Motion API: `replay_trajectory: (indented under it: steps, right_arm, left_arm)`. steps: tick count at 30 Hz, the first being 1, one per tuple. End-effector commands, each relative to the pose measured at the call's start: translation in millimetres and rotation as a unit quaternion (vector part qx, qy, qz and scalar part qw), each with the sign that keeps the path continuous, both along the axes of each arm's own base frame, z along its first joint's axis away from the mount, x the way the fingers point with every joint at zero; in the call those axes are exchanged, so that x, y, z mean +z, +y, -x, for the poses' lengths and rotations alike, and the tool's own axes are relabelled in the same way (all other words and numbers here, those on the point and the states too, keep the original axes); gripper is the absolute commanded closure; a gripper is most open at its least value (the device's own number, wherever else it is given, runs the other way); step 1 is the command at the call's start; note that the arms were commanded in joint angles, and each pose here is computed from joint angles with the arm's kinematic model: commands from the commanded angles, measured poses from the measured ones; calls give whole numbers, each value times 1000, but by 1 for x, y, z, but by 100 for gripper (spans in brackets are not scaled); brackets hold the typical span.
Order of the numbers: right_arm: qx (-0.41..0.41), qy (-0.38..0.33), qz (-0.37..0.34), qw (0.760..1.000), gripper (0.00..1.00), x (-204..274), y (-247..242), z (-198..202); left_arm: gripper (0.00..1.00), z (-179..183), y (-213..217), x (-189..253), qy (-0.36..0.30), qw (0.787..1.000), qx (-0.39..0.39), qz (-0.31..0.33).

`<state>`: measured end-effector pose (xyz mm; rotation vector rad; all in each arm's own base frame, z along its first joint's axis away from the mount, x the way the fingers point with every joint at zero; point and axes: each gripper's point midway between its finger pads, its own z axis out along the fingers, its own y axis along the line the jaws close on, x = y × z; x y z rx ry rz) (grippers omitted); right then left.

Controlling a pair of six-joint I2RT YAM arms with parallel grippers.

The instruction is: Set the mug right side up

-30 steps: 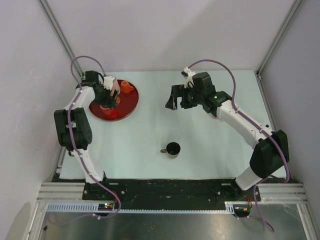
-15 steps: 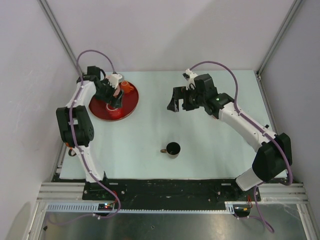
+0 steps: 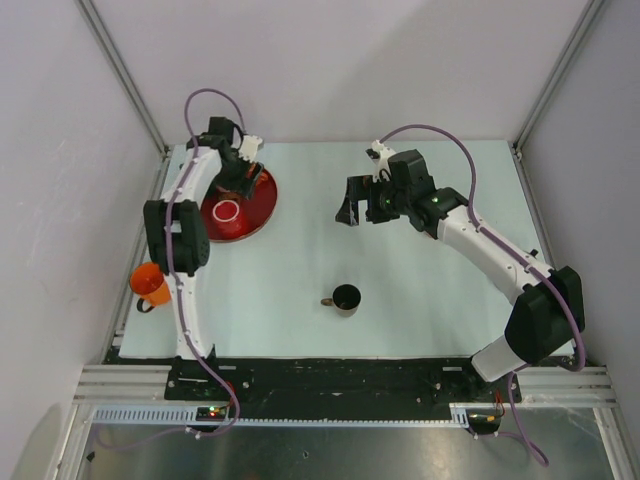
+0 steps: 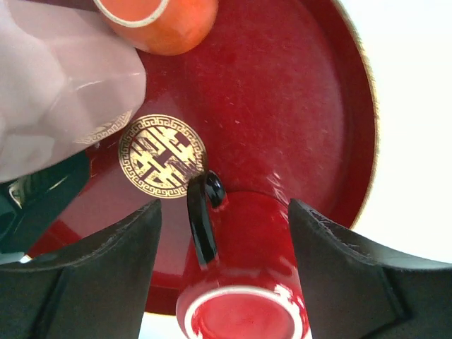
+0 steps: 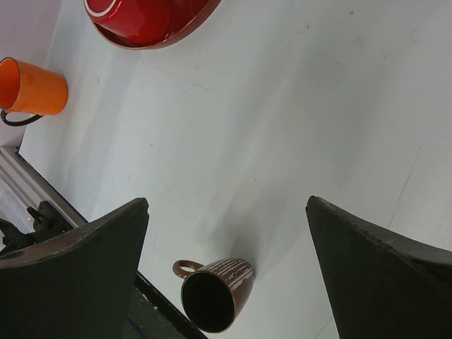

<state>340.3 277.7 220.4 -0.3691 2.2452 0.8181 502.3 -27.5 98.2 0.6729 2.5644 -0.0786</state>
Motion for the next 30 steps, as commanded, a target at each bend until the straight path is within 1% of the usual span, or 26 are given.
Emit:
replay_trajectory:
  steps: [1, 4, 6, 9, 11, 13, 14, 17, 18, 20, 25, 30]
  right_arm:
    - [4, -22, -8, 1000, 1, 15, 0, 3]
    - [5, -23, -9, 1000, 0, 15, 2, 3]
    - [5, -22, -8, 1000, 0, 14, 2, 3]
    - [2, -20, -3, 1000, 1, 11, 0, 2]
    - [2, -20, -1, 1000, 0, 11, -1, 2]
    - [2, -21, 0, 1000, 1, 10, -1, 2]
    - [3, -21, 0, 1000, 1, 11, 0, 2]
    - [4, -23, -3, 1000, 1, 11, 1, 1]
    - [3, -24, -4, 1000, 1, 12, 0, 1]
    - [2, -25, -3, 1000, 1, 13, -1, 0]
    - [3, -30, 0, 1000, 1, 15, -3, 2]
    - [19, -47, -18, 999, 1, 29, 1, 4]
  left_arm:
    - [25, -8, 28, -8, 20, 993, 90, -79]
    - [26, -6, 31, -22, 38, 989, 97, -100]
    - [28, 0, 26, -32, 58, 989, 89, -100]
    - [36, 12, 17, -43, 87, 989, 72, -91]
    - [45, 18, 14, -47, 98, 990, 64, -84]
    - [58, 19, 9, -46, 101, 991, 59, -72]
    - [65, 19, 5, -46, 101, 992, 54, -61]
    - [90, 16, -8, -38, 93, 994, 43, -27]
    - [95, 15, -11, -35, 91, 995, 40, -19]
    - [99, 14, -17, -28, 84, 996, 31, -4]
    - [100, 11, -28, 3, 51, 998, 3, 25]
    - [100, 6, -49, 69, -16, 996, -15, 85]
